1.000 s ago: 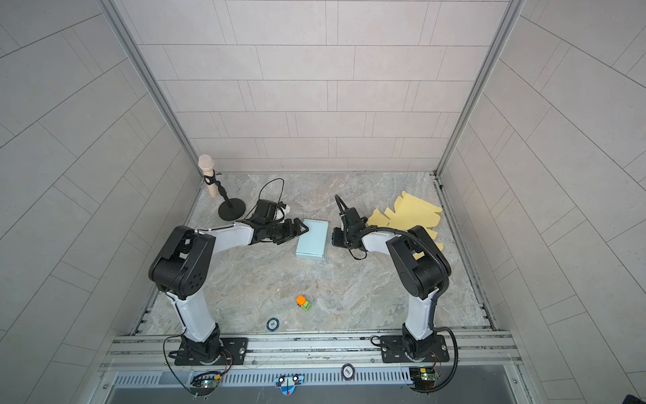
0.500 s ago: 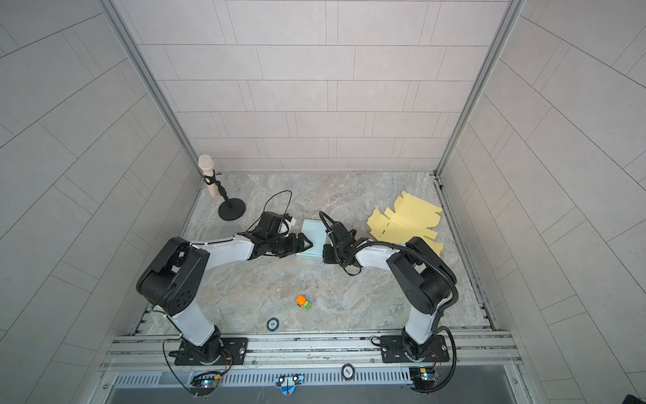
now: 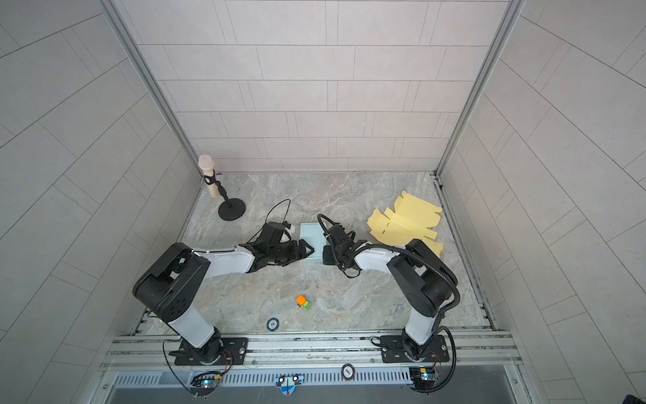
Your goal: Fold the paper box
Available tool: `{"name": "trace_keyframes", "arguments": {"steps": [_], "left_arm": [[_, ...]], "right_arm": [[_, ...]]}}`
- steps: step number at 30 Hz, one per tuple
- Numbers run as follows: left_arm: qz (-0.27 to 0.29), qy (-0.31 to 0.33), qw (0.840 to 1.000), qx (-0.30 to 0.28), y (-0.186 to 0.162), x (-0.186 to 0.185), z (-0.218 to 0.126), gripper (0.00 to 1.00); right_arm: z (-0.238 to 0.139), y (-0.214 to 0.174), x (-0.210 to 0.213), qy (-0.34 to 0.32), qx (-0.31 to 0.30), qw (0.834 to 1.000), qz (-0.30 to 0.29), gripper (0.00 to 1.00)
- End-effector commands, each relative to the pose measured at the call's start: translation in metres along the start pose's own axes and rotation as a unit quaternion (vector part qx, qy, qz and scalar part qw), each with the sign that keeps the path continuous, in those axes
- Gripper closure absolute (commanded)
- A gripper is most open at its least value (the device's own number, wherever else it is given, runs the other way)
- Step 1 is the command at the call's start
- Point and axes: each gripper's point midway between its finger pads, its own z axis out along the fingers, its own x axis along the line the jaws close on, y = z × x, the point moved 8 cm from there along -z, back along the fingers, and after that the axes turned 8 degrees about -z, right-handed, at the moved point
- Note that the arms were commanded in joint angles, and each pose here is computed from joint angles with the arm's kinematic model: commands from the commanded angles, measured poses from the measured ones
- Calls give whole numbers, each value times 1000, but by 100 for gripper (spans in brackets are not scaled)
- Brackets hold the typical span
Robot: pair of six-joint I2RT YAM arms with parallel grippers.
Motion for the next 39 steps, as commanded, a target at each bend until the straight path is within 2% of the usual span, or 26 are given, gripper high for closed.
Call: {"name": "trace_keyframes", "arguments": {"steps": [1,7,16,25,29,33,39], "left_arm": [[10,-100,994,29,-13,-42,0,18],[11,-111,993,28,-13,-51,-1,19],[23,-68,997,10,5,-32,-7,18],[69,20,997,-21,34,-11,-38,9],[81,47,995,-25,27,-3,-47,7],[79,45,996,-20,10,4,-52,8],[116,33,993,7,-30,-11,-58,13]], "right_arm": [[-3,-1,41,84,-4,996,-2,83],[1,-6,48,100,-5,995,6,83],[-13,-11,32,59,-2,998,-15,80],[-30,-12,10,-3,12,999,-44,64],[-41,7,3,-22,10,997,-69,58],[-43,36,0,-18,20,995,-99,50],[-38,77,3,-1,38,992,-120,40]]}}
